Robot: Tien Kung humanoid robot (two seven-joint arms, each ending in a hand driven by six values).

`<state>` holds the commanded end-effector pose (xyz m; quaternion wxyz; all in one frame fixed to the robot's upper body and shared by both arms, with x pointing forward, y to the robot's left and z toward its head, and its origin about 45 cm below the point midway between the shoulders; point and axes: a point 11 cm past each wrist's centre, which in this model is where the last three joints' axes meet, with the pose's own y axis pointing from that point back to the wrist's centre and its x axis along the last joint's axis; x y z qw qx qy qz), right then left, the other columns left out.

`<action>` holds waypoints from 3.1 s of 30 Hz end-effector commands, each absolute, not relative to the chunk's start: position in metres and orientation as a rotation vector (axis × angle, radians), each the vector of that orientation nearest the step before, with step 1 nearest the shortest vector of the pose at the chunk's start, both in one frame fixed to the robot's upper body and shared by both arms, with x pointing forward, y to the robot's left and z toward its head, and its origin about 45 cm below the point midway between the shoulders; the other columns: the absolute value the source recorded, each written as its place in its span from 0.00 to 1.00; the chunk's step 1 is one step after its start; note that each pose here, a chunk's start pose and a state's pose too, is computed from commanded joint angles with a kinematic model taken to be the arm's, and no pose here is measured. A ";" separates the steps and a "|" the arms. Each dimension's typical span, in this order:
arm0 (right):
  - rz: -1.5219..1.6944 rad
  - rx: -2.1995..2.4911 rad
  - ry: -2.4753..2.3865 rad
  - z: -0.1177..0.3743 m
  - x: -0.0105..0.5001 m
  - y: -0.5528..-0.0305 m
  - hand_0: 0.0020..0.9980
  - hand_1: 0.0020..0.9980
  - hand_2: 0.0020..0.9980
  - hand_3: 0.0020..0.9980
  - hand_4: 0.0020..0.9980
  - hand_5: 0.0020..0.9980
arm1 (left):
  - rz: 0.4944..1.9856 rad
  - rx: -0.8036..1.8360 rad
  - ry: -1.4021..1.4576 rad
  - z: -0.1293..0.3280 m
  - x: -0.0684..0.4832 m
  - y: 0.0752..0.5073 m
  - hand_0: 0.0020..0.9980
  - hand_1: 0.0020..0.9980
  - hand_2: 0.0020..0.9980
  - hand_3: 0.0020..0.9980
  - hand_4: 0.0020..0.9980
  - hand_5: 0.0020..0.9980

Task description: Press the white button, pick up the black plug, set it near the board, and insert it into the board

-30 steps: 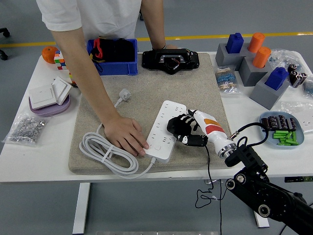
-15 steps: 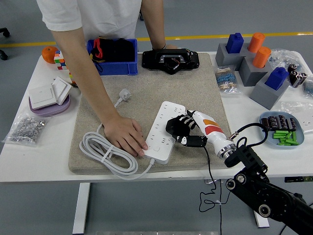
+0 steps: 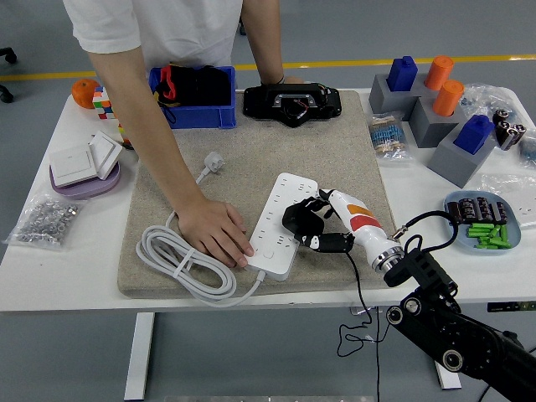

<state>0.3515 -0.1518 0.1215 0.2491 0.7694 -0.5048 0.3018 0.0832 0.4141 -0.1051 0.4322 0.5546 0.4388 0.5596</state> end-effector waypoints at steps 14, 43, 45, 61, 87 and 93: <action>0.841 2.073 -1.411 0.123 0.354 -0.155 0.48 0.57 0.57 0.59 0.89 0.05 | 1.395 1.382 1.092 -0.105 0.084 0.414 0.71 0.67 0.58 0.68 0.67 0.27; 0.841 2.086 -1.411 0.119 0.351 -0.151 0.45 0.49 0.52 0.58 0.85 0.03 | 1.392 1.387 1.091 -0.105 0.084 0.415 0.71 0.67 0.58 0.68 0.67 0.27; 0.839 2.090 -1.407 0.118 0.351 -0.150 0.45 0.50 0.52 0.58 0.85 0.02 | 1.391 1.387 1.091 -0.105 0.083 0.415 0.71 0.67 0.58 0.68 0.67 0.27; 0.820 2.090 -1.407 0.115 0.350 -0.152 0.46 0.51 0.54 0.59 0.84 0.01 | 1.390 1.391 1.091 -0.105 0.082 0.416 0.71 0.67 0.58 0.68 0.67 0.27; 0.801 2.123 -1.445 0.118 0.352 -0.153 0.74 0.76 0.72 0.69 0.99 0.16 | 1.388 1.387 1.093 -0.105 0.083 0.413 0.71 0.67 0.58 0.68 0.67 0.27; 0.791 2.127 -1.440 0.117 0.351 -0.153 0.75 0.78 0.74 0.73 1.00 0.19 | 1.387 1.387 1.095 -0.106 0.082 0.413 0.71 0.67 0.59 0.68 0.67 0.27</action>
